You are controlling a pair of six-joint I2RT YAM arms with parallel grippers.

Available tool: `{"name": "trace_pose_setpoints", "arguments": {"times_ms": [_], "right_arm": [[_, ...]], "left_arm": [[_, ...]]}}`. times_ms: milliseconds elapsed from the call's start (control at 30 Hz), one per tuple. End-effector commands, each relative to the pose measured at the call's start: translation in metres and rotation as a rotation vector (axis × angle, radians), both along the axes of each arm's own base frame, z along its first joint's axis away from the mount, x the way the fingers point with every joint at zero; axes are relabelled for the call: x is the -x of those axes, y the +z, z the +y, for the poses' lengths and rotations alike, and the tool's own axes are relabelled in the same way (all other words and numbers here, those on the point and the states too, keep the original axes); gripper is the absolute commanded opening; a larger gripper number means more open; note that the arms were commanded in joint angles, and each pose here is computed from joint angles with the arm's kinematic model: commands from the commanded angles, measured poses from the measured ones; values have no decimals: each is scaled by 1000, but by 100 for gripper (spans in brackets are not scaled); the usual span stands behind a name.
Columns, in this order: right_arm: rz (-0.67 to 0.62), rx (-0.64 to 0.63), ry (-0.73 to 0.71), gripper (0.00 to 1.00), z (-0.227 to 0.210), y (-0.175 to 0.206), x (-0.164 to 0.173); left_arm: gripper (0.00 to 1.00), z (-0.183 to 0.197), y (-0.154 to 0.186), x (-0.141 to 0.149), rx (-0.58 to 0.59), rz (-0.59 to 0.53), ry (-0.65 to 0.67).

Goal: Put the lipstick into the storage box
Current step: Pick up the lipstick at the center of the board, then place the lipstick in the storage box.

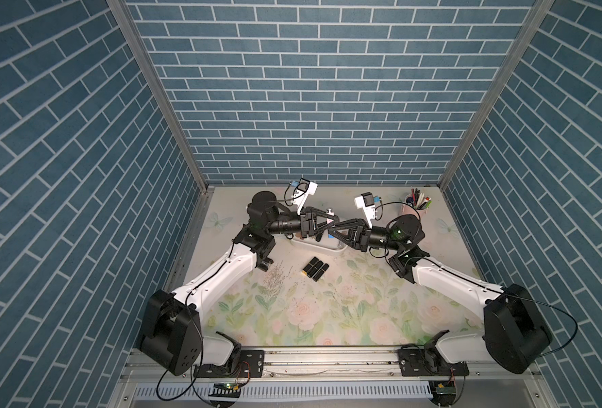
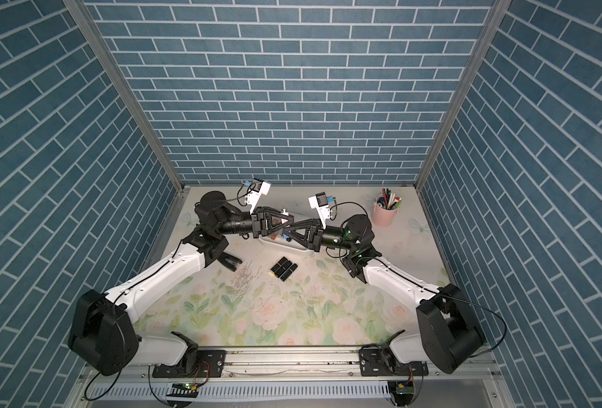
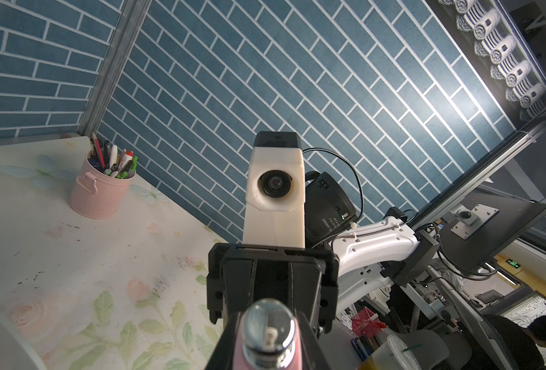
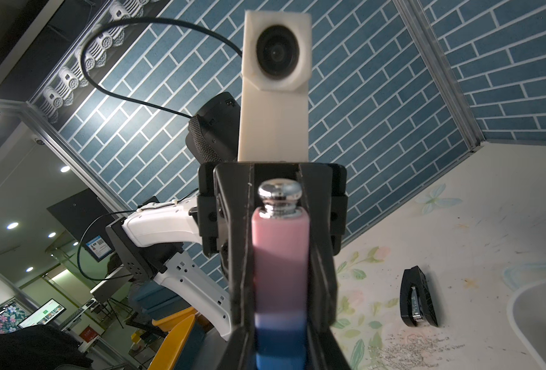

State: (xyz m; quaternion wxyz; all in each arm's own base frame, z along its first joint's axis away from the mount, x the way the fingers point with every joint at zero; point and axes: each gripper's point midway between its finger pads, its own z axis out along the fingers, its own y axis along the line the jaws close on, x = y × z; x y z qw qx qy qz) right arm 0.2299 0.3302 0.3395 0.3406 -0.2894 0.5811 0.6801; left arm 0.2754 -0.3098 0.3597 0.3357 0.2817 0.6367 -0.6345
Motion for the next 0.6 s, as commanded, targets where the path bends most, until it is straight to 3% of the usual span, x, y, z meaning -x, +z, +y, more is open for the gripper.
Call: {"name": "trace_pose_setpoints", "arguments": {"times_ms": [0,133,267,433,500,567], "right_arm": [[-45,-16,-6,48,-1,4,0],[-69,-6,-43,65,-8,10,-6],[-84,-6,-79,68,-22,17,-11],[-72,56,-185,69,-46,10,-22],[-26,162,-310,69,-59,-9,-41],[39,348,-512,69,-79,-42,-69]], "left_arm": [[0,-2,0,-3,-18,-20,-5],[0,-3,-3,-4,-40,-20,-1],[0,-4,-9,-13,-77,-8,26],[0,0,-31,-47,-182,41,150],[0,3,-48,-65,-269,65,220],[0,7,-65,-84,-351,83,302]]}}
